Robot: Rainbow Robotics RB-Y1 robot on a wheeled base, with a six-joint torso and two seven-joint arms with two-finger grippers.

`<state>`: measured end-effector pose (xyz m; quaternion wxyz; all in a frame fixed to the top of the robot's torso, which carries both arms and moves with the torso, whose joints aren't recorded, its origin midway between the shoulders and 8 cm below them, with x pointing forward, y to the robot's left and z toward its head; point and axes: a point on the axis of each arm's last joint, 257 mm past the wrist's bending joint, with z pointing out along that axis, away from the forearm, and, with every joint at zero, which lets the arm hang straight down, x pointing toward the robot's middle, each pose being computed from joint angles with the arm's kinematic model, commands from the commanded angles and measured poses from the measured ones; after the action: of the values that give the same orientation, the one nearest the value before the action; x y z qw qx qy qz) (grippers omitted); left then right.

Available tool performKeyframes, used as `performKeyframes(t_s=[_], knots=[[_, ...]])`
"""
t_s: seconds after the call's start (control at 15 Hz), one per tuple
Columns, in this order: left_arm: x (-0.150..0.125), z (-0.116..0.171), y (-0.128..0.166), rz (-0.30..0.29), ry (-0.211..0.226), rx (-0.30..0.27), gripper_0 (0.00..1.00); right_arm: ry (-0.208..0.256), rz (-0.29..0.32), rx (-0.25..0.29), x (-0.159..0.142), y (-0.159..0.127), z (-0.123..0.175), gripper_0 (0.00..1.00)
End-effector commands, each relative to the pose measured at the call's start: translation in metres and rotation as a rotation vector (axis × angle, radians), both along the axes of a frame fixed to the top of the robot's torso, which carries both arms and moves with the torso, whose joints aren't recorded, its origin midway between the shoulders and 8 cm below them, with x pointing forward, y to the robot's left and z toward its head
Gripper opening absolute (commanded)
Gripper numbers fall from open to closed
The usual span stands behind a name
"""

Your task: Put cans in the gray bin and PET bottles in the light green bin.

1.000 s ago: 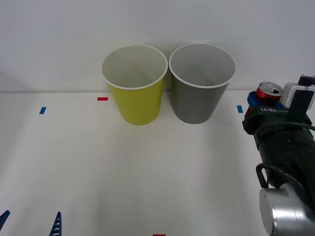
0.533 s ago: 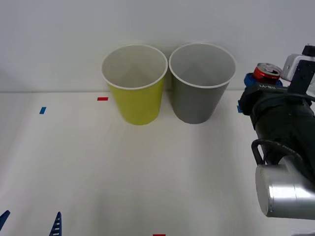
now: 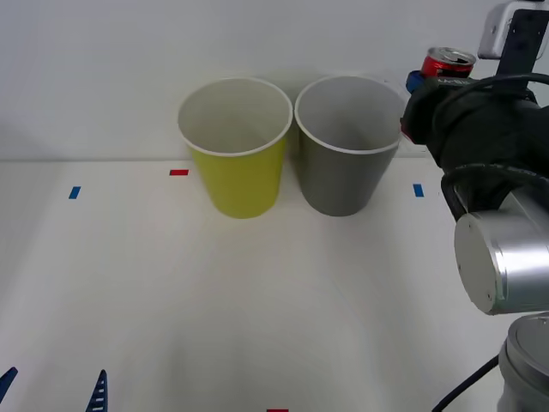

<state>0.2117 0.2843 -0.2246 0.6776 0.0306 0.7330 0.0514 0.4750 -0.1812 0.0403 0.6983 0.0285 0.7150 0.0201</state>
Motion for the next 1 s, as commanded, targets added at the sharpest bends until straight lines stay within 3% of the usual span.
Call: performKeyframes(t_s=[0.07,0.33,0.47,0.67,1.0], knots=[[0.0,0.0,0.0,0.0,0.0,0.0,1.0,0.0,0.027,-0.043,0.021,0.013,0.009,0.0],[0.0,0.0,0.0,0.0,0.0,0.0,1.0,0.014,0.064,-0.044,0.055,0.027,0.02,0.0],[0.0,0.0,0.0,0.0,0.0,0.0,1.0,-0.009,0.107,-0.018,0.07,0.032,0.024,0.0],[0.0,0.0,0.0,0.0,0.0,0.0,1.0,-0.059,0.144,-0.023,0.094,0.038,0.023,0.0],[0.0,0.0,0.0,0.0,0.0,0.0,1.0,-0.113,0.156,-0.044,0.122,0.04,0.017,0.0]])
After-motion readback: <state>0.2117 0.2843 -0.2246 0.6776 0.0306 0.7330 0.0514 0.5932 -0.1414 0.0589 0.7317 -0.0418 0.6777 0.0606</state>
